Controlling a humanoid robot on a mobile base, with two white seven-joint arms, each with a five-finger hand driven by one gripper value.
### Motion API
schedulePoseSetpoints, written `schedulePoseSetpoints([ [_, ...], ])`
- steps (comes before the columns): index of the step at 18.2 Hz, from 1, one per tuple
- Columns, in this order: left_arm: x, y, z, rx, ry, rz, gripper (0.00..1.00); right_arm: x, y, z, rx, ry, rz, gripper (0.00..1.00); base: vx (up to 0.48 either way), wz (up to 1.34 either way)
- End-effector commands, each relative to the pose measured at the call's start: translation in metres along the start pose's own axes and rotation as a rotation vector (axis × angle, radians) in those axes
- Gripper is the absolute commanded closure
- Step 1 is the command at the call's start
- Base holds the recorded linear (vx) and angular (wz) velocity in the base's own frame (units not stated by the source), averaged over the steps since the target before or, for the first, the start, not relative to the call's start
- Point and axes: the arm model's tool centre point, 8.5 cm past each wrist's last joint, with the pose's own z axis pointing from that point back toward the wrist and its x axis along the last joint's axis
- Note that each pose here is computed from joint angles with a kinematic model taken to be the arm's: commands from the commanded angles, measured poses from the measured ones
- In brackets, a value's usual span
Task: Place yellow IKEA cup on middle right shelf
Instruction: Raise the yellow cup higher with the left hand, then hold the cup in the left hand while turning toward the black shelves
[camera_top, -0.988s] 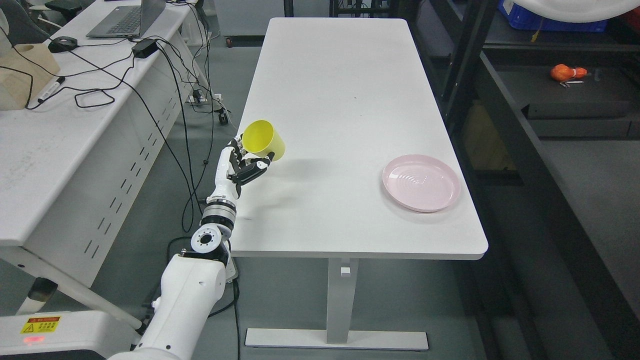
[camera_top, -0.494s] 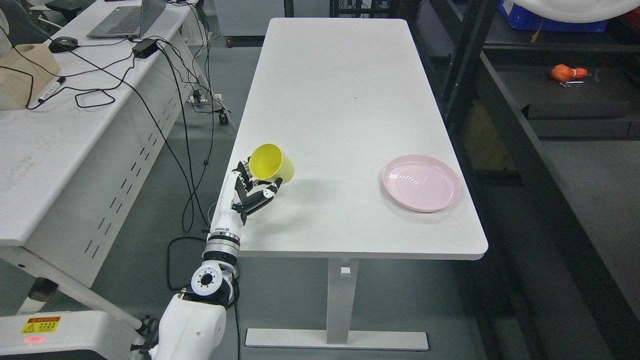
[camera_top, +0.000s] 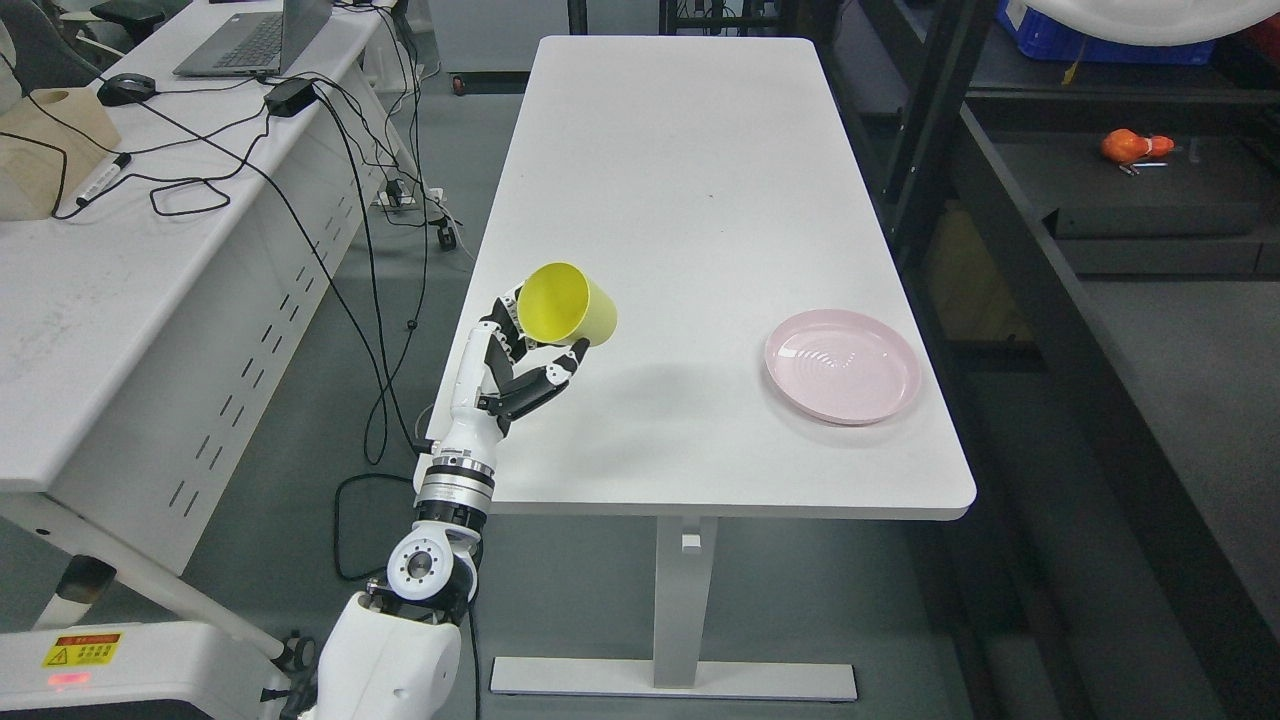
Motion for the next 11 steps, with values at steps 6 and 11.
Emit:
schedulePoseSetpoints([
  [6,0.038,-0.029,-0.002,-0.094,-0.111,0.001,1.00,-0.008,-0.010,-0.001,-0.013,0.013,-0.004,0.01,0.000,0.00],
  [11,0.037,-0.028,-0.001,-0.092,-0.110,0.001,1.00,-0.009,-0.010,-0.001,-0.013,0.014,-0.003,0.01,-0.011,-0.01],
])
